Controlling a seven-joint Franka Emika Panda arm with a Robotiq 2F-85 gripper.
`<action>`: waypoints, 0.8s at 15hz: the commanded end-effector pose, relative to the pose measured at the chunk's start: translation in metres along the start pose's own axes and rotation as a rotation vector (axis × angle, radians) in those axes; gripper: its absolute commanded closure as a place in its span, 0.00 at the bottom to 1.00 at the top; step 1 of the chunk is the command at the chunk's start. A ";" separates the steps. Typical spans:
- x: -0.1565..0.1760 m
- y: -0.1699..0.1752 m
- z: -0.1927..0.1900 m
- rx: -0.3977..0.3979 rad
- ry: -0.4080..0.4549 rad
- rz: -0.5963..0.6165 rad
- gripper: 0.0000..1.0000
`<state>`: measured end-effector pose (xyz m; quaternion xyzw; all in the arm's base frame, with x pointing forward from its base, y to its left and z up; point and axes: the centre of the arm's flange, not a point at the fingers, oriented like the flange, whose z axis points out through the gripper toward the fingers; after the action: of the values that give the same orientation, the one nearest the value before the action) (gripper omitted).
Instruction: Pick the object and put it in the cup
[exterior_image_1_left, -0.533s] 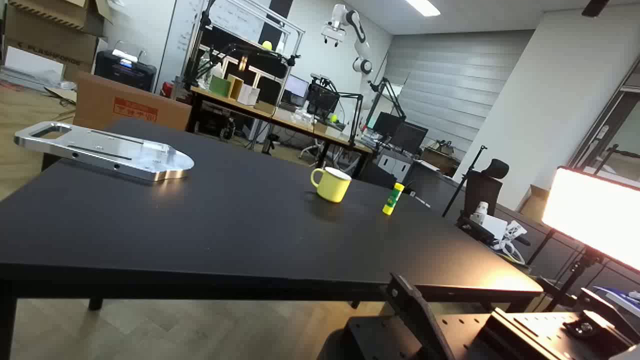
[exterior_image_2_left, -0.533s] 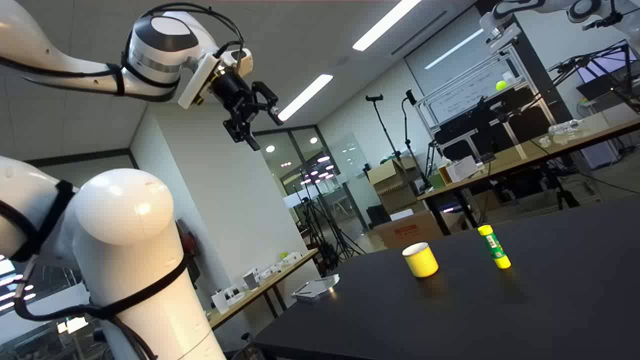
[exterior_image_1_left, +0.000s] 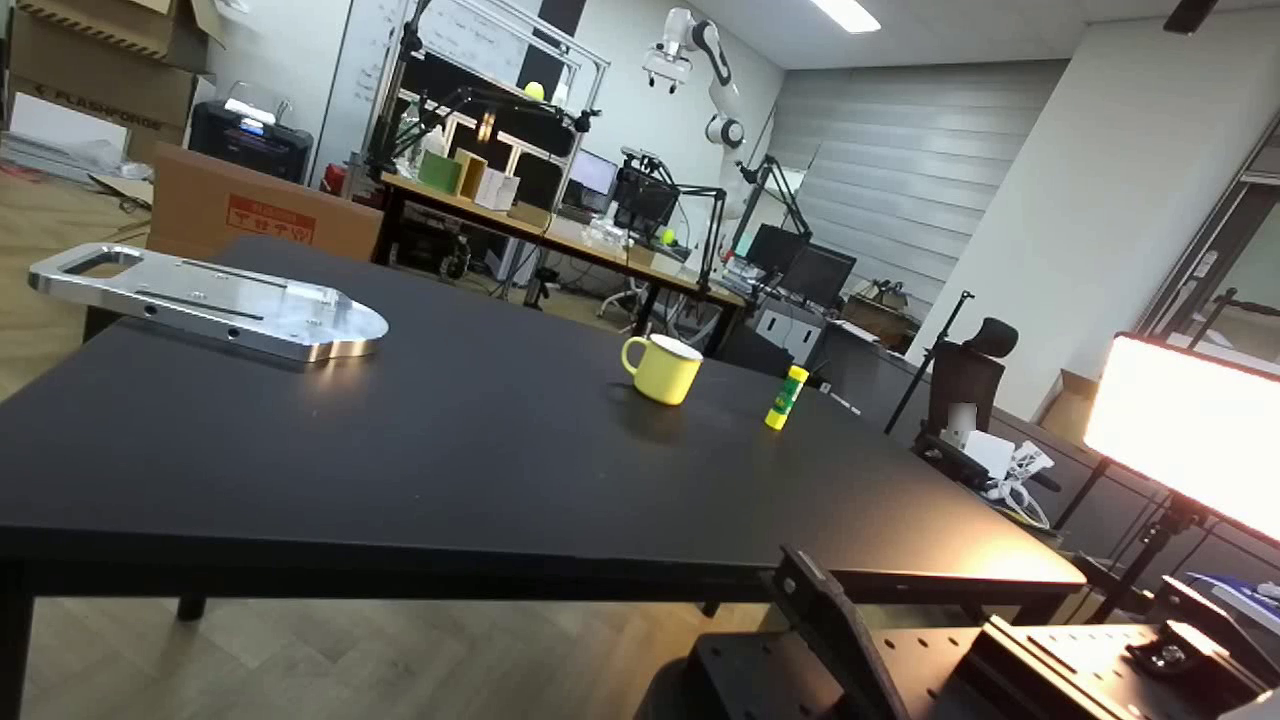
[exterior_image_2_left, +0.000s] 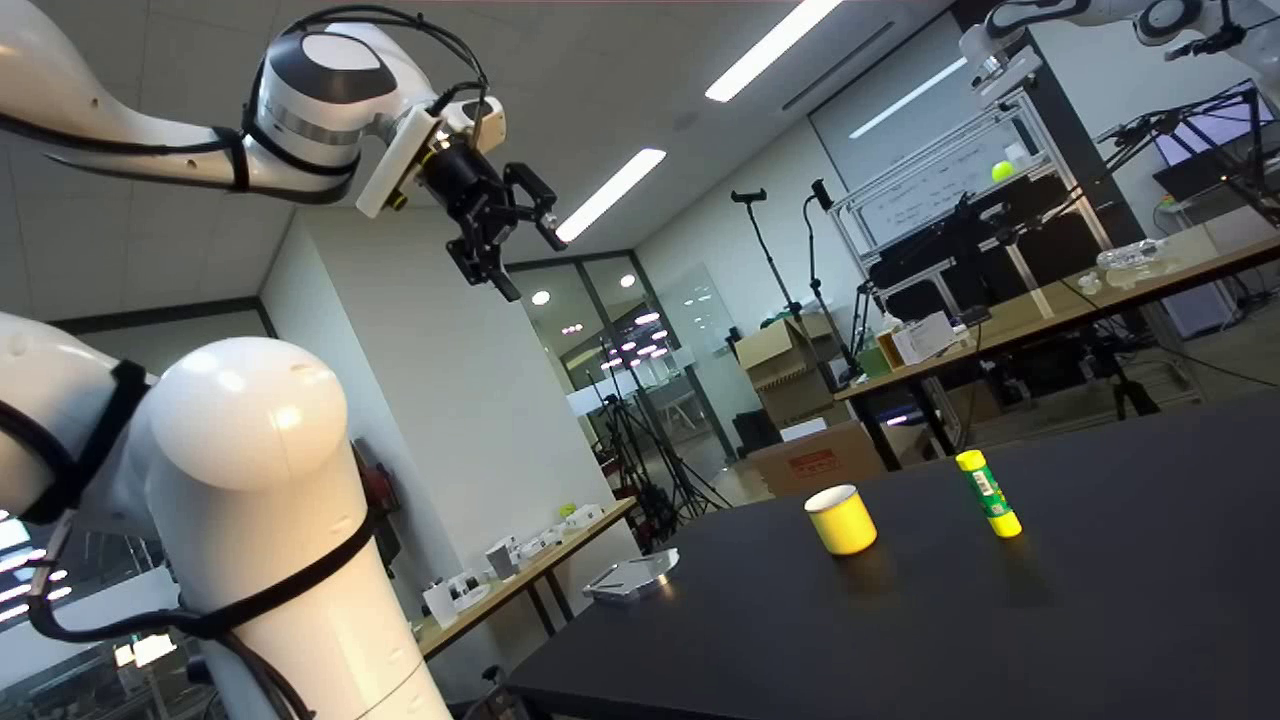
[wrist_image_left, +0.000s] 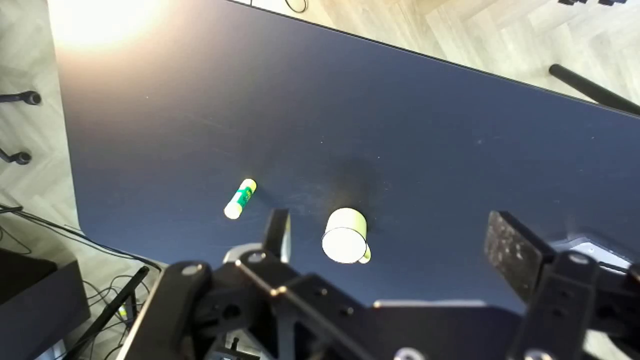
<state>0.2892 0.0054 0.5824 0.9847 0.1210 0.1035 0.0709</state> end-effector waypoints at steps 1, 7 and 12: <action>0.000 0.000 0.000 0.000 0.000 0.000 0.00; 0.032 0.035 0.022 0.010 0.020 0.011 0.00; 0.099 0.111 0.087 0.076 0.084 0.007 0.00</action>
<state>0.3616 -0.0561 0.5493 0.9804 0.1150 0.1522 0.0496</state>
